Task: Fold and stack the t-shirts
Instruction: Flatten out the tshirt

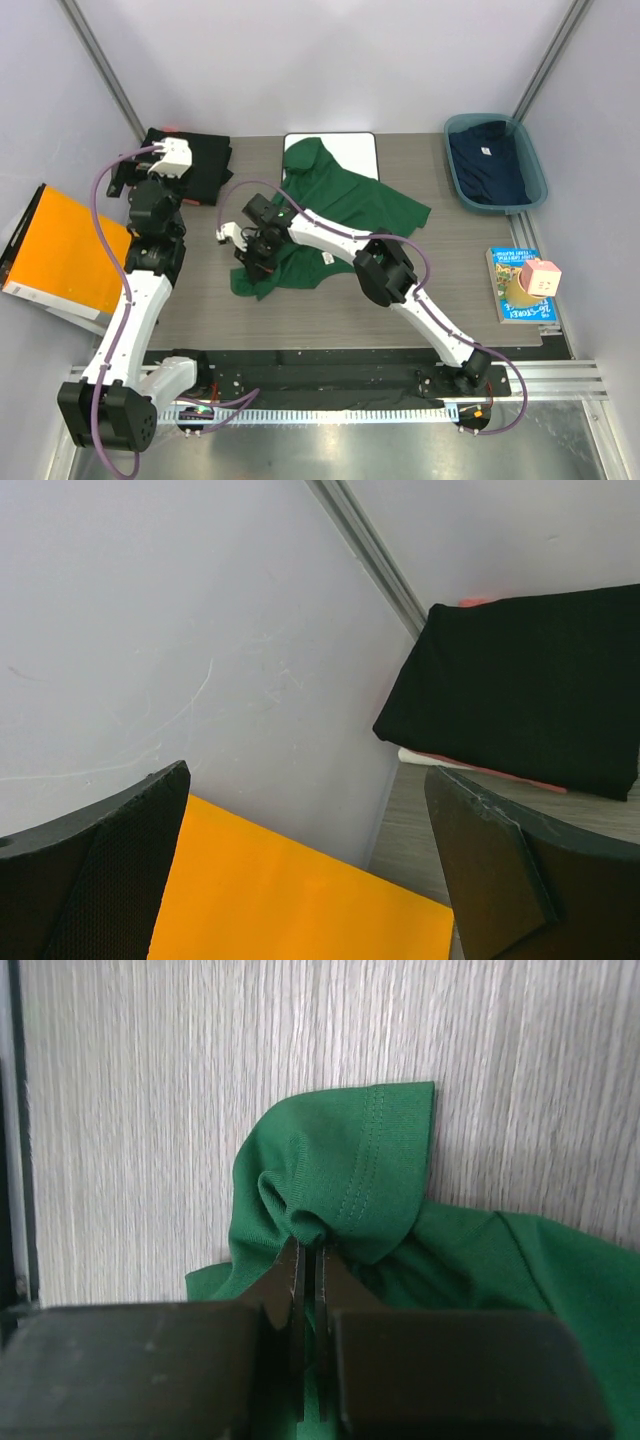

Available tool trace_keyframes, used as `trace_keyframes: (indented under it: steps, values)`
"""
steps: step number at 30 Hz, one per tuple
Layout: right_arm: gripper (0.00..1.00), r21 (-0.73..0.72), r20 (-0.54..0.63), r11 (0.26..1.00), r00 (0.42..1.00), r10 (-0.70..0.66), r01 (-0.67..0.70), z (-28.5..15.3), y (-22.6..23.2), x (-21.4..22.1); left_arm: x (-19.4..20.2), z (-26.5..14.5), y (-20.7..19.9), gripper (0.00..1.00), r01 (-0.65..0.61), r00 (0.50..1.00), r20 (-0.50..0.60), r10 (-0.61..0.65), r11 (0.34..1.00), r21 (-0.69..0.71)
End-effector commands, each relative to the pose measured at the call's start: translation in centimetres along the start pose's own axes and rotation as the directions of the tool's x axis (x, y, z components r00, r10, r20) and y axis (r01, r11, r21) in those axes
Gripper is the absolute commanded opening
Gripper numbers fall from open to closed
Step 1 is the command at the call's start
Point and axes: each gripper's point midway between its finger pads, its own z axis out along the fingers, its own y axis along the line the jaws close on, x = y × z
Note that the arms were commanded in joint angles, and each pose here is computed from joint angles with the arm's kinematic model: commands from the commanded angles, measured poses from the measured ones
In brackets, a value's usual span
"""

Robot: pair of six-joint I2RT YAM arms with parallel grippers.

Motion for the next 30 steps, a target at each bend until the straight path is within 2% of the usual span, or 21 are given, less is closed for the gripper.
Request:
trace_keyframes:
  steps: [1, 6, 7, 10, 11, 13, 14, 17, 19, 20, 21, 22, 23, 24, 28, 30]
  values:
    - [0.01, 0.123, -0.125, 0.991, 0.991, -0.04, 0.056, -5.4, -0.8, 1.0, -0.6, 0.3, -1.2, 1.0, 0.072, 0.996, 0.042, -0.074, 0.996, 0.053]
    - [0.01, 0.297, -0.111, 0.944, 0.987, -0.117, 0.145, -16.3, -1.5, -2.5, 0.5, 0.3, -5.9, 1.0, 0.04, 0.995, 0.082, -0.061, 0.972, 0.233]
    - [0.01, 0.362, -0.112, 0.918, 0.985, -0.131, 0.163, -19.5, -1.0, -3.5, 0.0, 0.2, -7.4, 1.0, 0.027, 0.989, 0.128, -0.07, 0.952, 0.306]
    - [0.01, 0.48, -0.131, 0.852, 0.978, -0.165, 0.208, -25.5, -1.1, -4.4, 0.1, -0.4, -10.6, 1.0, -0.023, 0.98, 0.19, -0.067, 0.9, 0.435]
    - [0.01, 0.555, -0.151, 0.8, 0.973, -0.174, 0.229, -28.5, -0.7, -4.9, -0.2, -1.1, -13.0, 1.0, -0.065, 0.968, 0.241, -0.076, 0.846, 0.529]
    - [0.01, 0.616, -0.168, 0.752, 0.972, -0.164, 0.233, -31.6, -0.5, -4.7, -0.6, -1.5, -14.7, 1.0, -0.093, 0.957, 0.276, -0.093, 0.8, 0.593]
    - [0.01, 0.655, -0.161, 0.719, 0.973, -0.168, 0.233, -34.0, 0.5, -5.1, -0.7, -1.8, -16.5, 1.0, -0.107, 0.95, 0.29, -0.118, 0.749, 0.654]
    - [0.01, 0.699, -0.172, 0.679, 0.974, -0.144, 0.224, -37.7, 2.4, -4.0, -2.3, -1.8, -18.6, 1.0, -0.124, 0.932, 0.316, -0.177, 0.665, 0.737]
    - [0.01, 0.708, -0.197, 0.663, 0.97, -0.142, 0.241, -39.3, 3.7, -3.2, -1.8, -1.2, -20.8, 1.0, -0.099, 0.943, 0.267, -0.201, 0.594, 0.798]
    - [0.01, 0.707, -0.211, 0.661, 0.967, -0.142, 0.252, -39.7, 4.2, -2.7, -3.5, -0.4, -20.6, 1.0, -0.102, 0.932, 0.284, -0.224, 0.593, 0.799]
    - [0.01, 0.731, -0.206, 0.63, 0.965, -0.164, 0.263, -41.4, 5.6, -2.9, -3.0, 0.3, -22.1, 1.0, -0.069, 0.941, 0.24, -0.24, 0.556, 0.829]
    - [0.01, 0.736, -0.208, 0.62, 0.962, -0.177, 0.273, -42.1, 6.1, -2.9, -3.5, 0.8, -22.4, 1.0, -0.057, 0.939, 0.231, -0.254, 0.547, 0.835]
    - [0.01, 0.755, -0.245, 0.579, 0.951, -0.186, 0.308, -43.5, 6.4, -2.7, -5.1, 1.7, -21.9, 1.0, -0.059, 0.929, 0.25, -0.274, 0.557, 0.828]
    - [0.01, 0.782, -0.236, 0.537, 0.948, -0.212, 0.315, -45.5, 7.7, -3.1, -5.8, 2.0, -22.2, 1.0, -0.048, 0.922, 0.246, -0.3, 0.542, 0.839]
    - [0.01, 0.896, -0.224, 0.338, 0.95, -0.215, 0.288, -52.4, 8.9, -4.1, -6.9, 2.6, -23.6, 1.0, -0.104, 0.89, 0.306, -0.337, 0.504, 0.857]
    - [0.01, 0.911, -0.233, 0.285, 0.944, -0.235, 0.296, -54.5, 10.0, -4.2, -7.0, 2.6, -24.2, 1.0, -0.12, 0.882, 0.316, -0.349, 0.482, 0.868]
